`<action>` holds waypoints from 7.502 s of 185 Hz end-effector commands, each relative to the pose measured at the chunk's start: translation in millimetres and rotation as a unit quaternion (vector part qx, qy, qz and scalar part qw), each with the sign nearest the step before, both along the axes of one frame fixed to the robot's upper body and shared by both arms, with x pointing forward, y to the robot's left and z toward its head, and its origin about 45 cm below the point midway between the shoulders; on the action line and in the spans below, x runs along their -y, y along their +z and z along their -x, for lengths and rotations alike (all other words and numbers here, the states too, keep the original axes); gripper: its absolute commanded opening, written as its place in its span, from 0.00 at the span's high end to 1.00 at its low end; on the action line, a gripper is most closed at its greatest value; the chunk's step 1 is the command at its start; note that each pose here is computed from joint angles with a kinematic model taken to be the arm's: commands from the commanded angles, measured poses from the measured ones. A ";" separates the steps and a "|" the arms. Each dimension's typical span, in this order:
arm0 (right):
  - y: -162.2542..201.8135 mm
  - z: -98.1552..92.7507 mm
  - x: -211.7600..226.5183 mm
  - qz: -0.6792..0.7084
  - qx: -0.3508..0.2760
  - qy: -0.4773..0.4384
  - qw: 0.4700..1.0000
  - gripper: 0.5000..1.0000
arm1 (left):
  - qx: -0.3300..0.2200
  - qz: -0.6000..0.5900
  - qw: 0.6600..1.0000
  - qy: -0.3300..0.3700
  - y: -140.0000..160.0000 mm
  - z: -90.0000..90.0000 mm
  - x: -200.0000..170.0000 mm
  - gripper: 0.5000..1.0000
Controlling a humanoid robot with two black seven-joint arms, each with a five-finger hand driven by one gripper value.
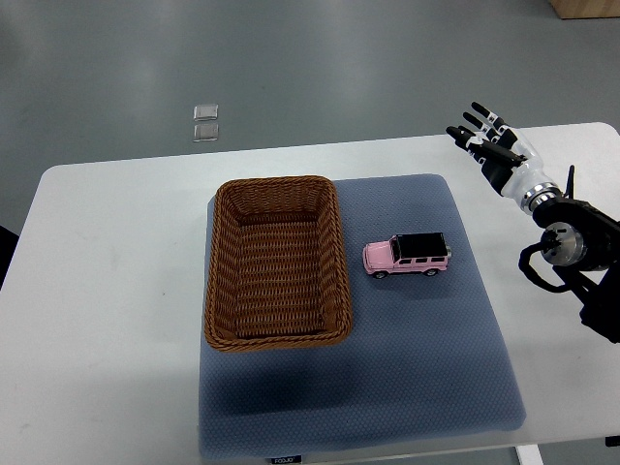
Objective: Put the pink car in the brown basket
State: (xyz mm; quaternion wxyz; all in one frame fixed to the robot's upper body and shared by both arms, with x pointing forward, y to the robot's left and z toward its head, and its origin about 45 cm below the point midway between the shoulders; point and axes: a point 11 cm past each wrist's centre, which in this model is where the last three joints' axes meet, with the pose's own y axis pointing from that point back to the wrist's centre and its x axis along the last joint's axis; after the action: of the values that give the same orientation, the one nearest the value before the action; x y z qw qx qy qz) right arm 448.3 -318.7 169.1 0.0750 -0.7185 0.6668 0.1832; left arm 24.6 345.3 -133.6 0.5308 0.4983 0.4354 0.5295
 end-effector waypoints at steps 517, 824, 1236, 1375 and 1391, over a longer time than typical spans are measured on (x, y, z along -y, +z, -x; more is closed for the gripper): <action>32.9 62.4 -53.9 0.555 0.128 0.433 0.699 0.19 | -0.001 -0.002 1.000 0.001 0.1 0.9 -1.2 0.00; 9.2 56.8 -70.4 0.626 0.126 0.431 0.637 1.00 | -0.001 -0.004 1.000 -0.001 0.3 0.3 -2.2 0.00; 86.7 -7.9 -209.5 0.540 0.244 0.351 0.725 0.18 | -0.001 -0.006 1.000 0.001 0.4 1.1 -3.8 0.00; 25.2 -18.3 6.2 0.098 -0.033 -0.035 0.994 0.18 | -0.002 -0.004 1.000 0.000 0.2 1.2 -2.3 0.00; 16.2 -12.5 6.8 0.071 -0.040 -0.030 0.996 0.18 | -0.002 -0.004 1.000 0.000 0.2 1.2 -2.3 0.00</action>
State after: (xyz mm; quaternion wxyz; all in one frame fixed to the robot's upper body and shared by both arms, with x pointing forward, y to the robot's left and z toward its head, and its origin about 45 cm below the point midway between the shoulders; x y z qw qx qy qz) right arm 467.4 -322.8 195.4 -0.0160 -0.6952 0.7067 0.1306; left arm 23.6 347.6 -133.4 0.5283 0.5013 0.4341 0.5302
